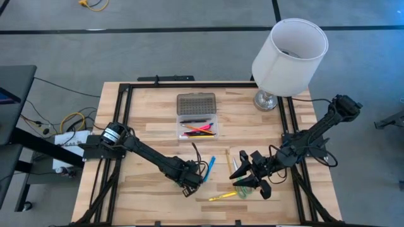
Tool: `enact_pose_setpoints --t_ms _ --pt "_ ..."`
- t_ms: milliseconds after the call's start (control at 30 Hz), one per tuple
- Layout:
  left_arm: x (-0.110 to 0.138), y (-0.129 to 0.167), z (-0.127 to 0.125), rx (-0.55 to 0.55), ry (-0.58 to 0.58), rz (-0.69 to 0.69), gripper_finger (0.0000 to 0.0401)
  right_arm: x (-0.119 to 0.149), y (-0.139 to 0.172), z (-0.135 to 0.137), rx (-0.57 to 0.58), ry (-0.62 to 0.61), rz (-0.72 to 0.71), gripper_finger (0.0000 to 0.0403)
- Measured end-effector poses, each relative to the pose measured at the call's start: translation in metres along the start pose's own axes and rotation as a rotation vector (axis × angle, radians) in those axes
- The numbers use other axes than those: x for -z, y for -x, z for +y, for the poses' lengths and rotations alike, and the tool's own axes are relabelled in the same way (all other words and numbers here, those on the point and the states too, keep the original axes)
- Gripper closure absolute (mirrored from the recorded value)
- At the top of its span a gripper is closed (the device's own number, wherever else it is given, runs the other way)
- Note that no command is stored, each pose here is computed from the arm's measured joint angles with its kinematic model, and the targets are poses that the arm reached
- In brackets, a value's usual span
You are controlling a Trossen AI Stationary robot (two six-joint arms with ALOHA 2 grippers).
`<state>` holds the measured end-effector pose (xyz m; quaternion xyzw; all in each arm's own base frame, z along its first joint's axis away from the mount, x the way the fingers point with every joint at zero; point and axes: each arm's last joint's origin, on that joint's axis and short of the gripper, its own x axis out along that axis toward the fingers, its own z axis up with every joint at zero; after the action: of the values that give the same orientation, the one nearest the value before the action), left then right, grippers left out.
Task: Pick & place school supplies into a supply box
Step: Put the green transparent pen into the supply box
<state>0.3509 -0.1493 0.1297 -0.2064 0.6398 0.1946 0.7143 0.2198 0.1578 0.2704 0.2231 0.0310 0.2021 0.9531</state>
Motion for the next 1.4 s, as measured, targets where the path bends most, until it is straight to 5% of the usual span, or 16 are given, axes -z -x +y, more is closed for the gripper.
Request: enact_pose_setpoints --t_ms 533,933,1400 --pt "-0.014 0.026 -0.006 -0.102 -0.052 -0.054 0.0382 0.003 0.000 -0.001 0.012 -0.019 0.025 0.0283" --pt "-0.026 0.051 -0.011 -0.076 -0.104 -0.057 0.0386 0.003 0.000 -0.001 0.015 -0.018 0.032 0.0283" --pt "-0.068 0.081 0.008 -0.112 -0.207 -0.118 0.0385 0.004 0.000 -0.002 0.017 -0.016 0.037 0.0283"
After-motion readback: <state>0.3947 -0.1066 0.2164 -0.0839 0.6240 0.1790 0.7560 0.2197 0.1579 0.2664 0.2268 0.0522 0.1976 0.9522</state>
